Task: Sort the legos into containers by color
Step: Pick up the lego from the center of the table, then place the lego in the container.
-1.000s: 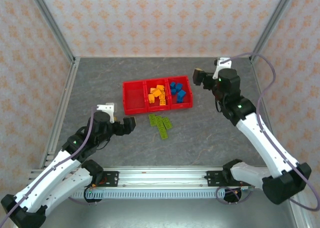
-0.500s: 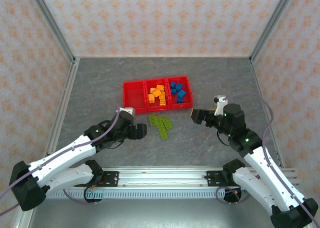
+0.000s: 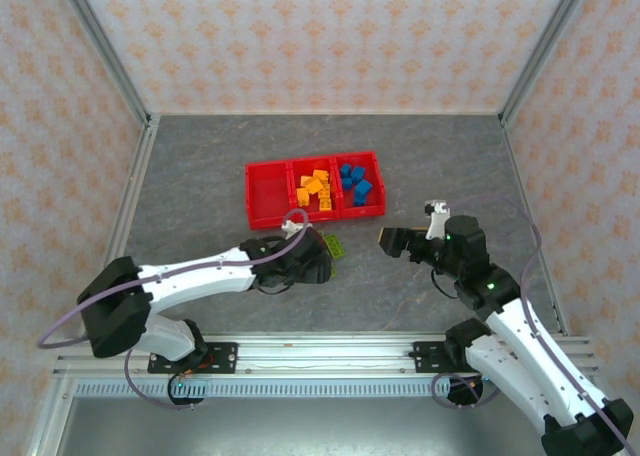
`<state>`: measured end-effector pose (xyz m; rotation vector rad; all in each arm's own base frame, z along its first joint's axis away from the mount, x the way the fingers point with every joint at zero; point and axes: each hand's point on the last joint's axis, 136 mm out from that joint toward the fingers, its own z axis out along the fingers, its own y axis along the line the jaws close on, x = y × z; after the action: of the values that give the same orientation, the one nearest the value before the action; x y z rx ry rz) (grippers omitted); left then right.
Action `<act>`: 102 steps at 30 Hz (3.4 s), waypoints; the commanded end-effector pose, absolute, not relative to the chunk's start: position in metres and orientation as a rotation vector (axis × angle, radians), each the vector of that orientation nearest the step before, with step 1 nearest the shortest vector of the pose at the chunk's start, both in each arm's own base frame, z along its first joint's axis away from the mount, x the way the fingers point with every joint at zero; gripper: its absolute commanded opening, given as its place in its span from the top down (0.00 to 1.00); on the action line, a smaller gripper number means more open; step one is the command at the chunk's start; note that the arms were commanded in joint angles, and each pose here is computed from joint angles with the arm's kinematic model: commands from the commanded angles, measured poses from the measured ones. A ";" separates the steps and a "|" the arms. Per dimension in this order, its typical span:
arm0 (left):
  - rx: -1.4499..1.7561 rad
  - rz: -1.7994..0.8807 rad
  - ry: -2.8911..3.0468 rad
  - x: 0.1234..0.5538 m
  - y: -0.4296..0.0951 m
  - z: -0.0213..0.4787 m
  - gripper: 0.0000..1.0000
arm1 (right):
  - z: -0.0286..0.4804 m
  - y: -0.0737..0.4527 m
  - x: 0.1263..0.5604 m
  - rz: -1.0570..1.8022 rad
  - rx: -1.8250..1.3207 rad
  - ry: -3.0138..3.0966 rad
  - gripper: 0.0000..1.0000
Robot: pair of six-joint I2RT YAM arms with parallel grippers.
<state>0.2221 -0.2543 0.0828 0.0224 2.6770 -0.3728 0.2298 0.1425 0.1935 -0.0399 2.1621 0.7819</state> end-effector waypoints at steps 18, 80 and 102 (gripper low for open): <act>0.095 -0.103 2.746 0.256 -0.283 0.047 0.18 | 0.198 0.155 0.224 0.834 -0.109 2.115 0.00; -0.172 0.209 2.380 0.372 -0.123 0.167 0.81 | 0.199 0.168 0.217 0.923 -0.151 2.076 0.00; -0.180 0.202 2.504 0.454 -0.119 0.101 0.64 | 0.189 0.169 0.219 0.913 -0.152 2.113 0.00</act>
<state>0.4425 -0.1164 0.0906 -0.1847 2.5308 0.2277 0.2188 0.1650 0.1851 -0.1347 2.1366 0.8952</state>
